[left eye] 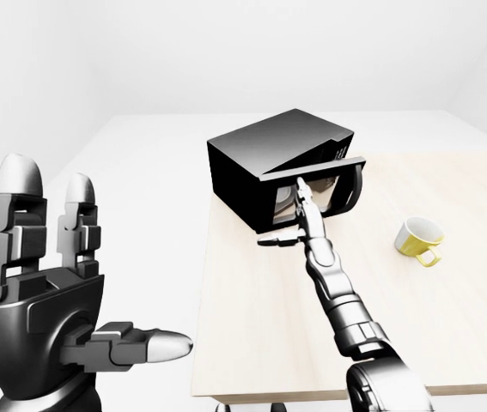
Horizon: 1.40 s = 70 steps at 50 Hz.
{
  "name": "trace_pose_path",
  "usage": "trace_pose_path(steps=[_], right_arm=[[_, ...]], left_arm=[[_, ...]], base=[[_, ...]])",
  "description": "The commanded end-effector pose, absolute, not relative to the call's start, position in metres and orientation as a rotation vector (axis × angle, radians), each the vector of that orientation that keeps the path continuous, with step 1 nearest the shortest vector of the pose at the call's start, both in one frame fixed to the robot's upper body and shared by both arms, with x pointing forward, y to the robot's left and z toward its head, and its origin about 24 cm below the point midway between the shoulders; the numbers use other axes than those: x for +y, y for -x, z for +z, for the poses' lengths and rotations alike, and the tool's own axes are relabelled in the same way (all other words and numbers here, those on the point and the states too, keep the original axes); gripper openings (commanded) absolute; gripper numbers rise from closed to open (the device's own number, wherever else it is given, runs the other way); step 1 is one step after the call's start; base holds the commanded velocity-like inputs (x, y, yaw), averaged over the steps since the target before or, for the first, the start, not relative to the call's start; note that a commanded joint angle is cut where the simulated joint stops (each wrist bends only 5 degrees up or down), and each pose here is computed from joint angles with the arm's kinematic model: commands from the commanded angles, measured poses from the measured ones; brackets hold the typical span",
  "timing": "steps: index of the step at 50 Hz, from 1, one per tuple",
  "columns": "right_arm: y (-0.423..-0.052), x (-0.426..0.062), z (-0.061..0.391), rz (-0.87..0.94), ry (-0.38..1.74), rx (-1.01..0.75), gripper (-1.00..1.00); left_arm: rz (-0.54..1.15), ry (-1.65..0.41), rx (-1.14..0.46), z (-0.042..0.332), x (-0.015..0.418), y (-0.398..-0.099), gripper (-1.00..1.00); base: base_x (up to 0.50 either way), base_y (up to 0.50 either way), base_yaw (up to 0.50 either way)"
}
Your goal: Close the microwave.
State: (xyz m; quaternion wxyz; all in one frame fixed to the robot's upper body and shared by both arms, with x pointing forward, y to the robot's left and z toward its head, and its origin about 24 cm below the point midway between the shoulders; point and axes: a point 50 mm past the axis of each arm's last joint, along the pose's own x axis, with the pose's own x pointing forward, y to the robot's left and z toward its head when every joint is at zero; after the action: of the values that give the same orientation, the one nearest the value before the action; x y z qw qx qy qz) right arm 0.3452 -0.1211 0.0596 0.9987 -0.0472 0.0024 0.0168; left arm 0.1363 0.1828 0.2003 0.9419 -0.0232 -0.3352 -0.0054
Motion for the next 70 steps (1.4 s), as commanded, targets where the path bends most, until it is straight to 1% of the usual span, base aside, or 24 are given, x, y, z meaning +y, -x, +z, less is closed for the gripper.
trace_pose_path(steps=[1, 11, 18, 43, 53, 63, 68, 69, 70], right_arm=[[-0.362, -0.114, 0.073, 0.05, 0.124, -0.005, 1.0], [-0.375, -0.111, 0.076, 0.059, 0.134, 0.039, 1.0], [-0.377, -0.113, 0.068, 0.052, 0.138, 0.092, 1.0], [-0.383, -0.114, 0.061, 0.063, 0.121, 0.181, 1.0], [-0.396, -0.105, 0.083, 0.079, 0.132, 0.154, 1.0], [-0.393, -0.106, 0.077, 0.079, 0.139, 0.168, 1.0], [-0.392, -0.106, 0.081, 0.076, 0.14, 0.127, 1.0], [-0.389, -0.107, 0.086, 0.074, 0.141, 0.074, 1.0], [-0.389, -0.107, 0.088, 0.074, 0.139, 0.058, 1.0]], left_arm=[[-0.01, 0.045, -0.687, 0.201, 0.183, -0.137, 1.0], [-0.011, 0.045, -0.676, 0.198, 0.183, -0.139, 1.0], [-0.011, 0.045, -0.68, 0.199, 0.183, -0.138, 1.0], [-0.011, 0.046, -0.678, 0.199, 0.183, -0.139, 1.0], [-0.011, 0.045, -0.682, 0.199, 0.183, -0.139, 1.0], [-0.01, 0.046, -0.684, 0.2, 0.183, -0.138, 1.0], [-0.008, 0.043, -0.712, 0.204, 0.183, -0.137, 1.0], [-0.01, 0.045, -0.688, 0.2, 0.183, -0.139, 1.0], [-0.01, 0.045, -0.684, 0.2, 0.183, -0.139, 1.0]], base=[[0.0, 0.0, 0.0], [0.0, 0.0, 0.0], [0.0, 0.0, 0.0], [0.0, 0.0, 0.0], [0.01, 0.0, 0.0], [0.01, 0.0, 0.0], [0.01, 0.0, 0.0], [0.01, 0.0, 0.0], [0.0, 0.0, 0.0]])
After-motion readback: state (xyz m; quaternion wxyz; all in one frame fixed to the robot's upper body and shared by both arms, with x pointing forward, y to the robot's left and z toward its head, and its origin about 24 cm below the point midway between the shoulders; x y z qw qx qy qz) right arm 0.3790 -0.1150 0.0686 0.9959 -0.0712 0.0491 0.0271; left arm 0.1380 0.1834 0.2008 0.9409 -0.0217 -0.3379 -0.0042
